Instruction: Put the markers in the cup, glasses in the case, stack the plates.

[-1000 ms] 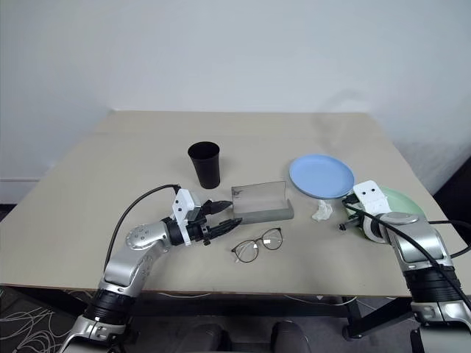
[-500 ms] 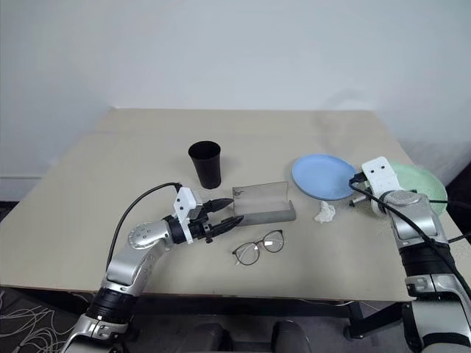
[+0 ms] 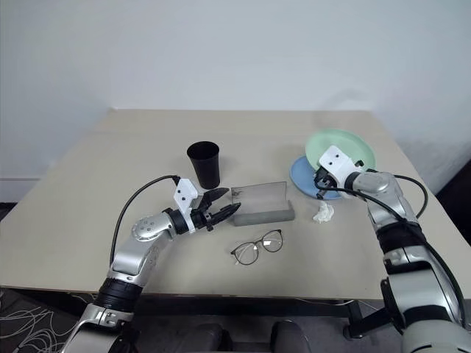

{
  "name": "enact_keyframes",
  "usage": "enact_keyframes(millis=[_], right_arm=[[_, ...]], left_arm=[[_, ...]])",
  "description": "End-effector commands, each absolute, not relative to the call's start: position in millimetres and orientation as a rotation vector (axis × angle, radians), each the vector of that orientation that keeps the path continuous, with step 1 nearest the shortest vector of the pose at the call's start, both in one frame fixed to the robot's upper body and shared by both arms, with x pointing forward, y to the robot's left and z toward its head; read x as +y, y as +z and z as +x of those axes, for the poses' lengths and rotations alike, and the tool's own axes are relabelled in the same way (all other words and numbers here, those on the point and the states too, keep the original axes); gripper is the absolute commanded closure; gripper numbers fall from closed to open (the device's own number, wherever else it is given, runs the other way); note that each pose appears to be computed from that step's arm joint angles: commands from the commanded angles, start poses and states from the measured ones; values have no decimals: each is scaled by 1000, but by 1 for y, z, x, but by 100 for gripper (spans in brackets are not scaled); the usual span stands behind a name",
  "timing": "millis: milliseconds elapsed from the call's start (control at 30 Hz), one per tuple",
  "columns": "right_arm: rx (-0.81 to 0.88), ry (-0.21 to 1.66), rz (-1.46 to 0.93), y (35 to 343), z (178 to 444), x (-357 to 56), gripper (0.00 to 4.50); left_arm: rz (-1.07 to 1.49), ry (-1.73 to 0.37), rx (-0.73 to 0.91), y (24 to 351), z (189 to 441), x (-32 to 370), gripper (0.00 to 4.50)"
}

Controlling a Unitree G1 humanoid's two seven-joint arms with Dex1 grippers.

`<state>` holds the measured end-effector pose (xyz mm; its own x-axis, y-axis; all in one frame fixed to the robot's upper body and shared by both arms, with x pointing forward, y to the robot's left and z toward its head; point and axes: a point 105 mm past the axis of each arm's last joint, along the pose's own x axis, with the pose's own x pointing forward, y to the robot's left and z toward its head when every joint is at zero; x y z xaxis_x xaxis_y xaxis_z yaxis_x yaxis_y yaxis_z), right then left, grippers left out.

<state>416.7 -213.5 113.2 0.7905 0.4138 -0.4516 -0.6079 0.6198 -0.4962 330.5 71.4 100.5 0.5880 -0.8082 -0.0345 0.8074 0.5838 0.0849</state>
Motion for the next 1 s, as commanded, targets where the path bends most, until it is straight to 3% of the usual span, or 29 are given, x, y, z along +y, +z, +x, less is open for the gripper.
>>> enact_keyframes(millis=[33, 567, 800, 1000], right_arm=[[264, 647, -688, 126, 424, -205, 449], [394, 729, -806, 99, 422, -208, 449], [387, 740, -803, 101, 422, -207, 253], [328, 721, -788, 118, 425, -210, 253]], left_arm=[[113, -952, -79, 118, 333, 67, 167], [114, -952, -83, 119, 331, 68, 167], [110, -959, -83, 119, 330, 65, 167], [108, -966, -79, 118, 329, 64, 167]])
